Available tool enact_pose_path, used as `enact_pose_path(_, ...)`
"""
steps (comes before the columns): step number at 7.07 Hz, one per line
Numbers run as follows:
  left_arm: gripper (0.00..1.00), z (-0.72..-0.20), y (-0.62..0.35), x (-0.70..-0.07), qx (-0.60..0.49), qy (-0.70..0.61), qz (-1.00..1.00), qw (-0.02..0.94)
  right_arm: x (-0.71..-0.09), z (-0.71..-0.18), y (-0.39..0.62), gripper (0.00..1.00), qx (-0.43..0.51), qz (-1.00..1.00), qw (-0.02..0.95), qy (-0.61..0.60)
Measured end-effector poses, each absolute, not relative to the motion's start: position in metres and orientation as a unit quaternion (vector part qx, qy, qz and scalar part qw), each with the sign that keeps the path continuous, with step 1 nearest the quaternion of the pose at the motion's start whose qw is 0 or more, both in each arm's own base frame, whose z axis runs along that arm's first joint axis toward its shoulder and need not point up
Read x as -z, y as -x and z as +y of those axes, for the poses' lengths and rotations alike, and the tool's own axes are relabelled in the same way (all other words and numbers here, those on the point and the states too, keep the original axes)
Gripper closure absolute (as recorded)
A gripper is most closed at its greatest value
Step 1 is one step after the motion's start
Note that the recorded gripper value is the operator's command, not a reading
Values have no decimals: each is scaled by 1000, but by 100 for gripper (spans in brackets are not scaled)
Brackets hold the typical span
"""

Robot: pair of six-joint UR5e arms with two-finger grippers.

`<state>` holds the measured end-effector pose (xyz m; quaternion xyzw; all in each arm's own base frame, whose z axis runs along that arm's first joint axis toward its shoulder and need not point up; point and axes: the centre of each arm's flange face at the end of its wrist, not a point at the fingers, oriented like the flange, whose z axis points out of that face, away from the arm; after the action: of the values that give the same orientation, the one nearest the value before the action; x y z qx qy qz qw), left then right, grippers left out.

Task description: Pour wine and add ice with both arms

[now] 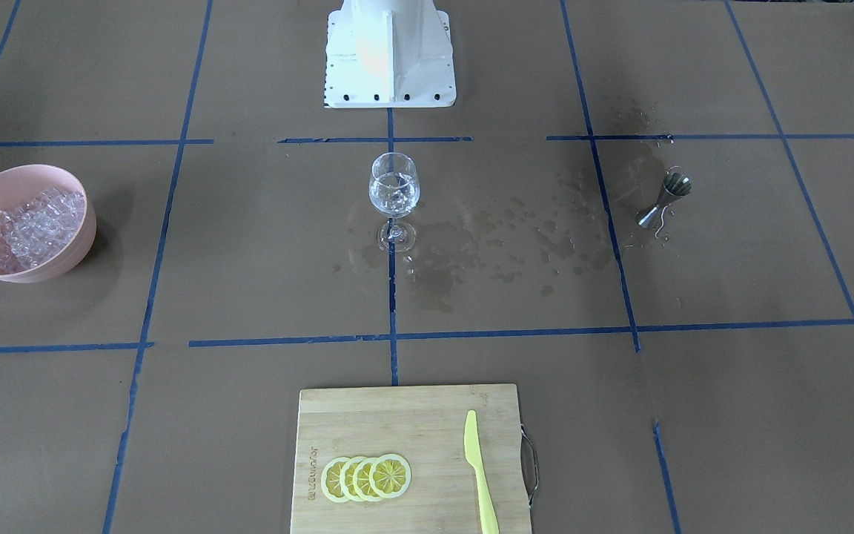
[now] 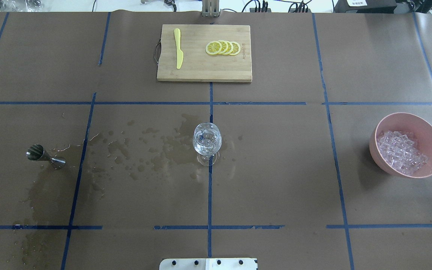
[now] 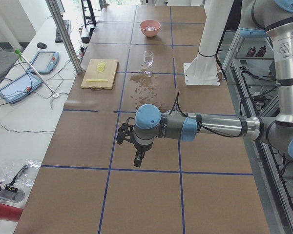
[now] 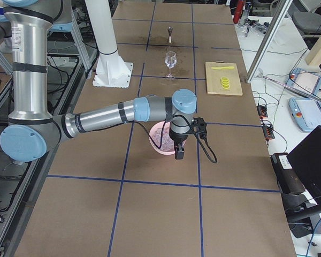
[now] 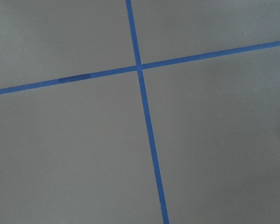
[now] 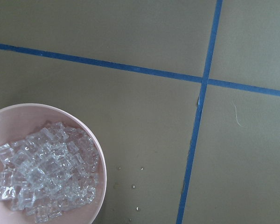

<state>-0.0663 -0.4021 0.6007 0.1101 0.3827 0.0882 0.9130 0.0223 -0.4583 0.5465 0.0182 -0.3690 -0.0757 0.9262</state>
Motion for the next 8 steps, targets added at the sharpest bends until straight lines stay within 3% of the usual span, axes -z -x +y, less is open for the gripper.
enact_pose_path(8,0,-417,36,-635,-104,-57,390,913,-571,-443,-4,0,88,-372,924,11)
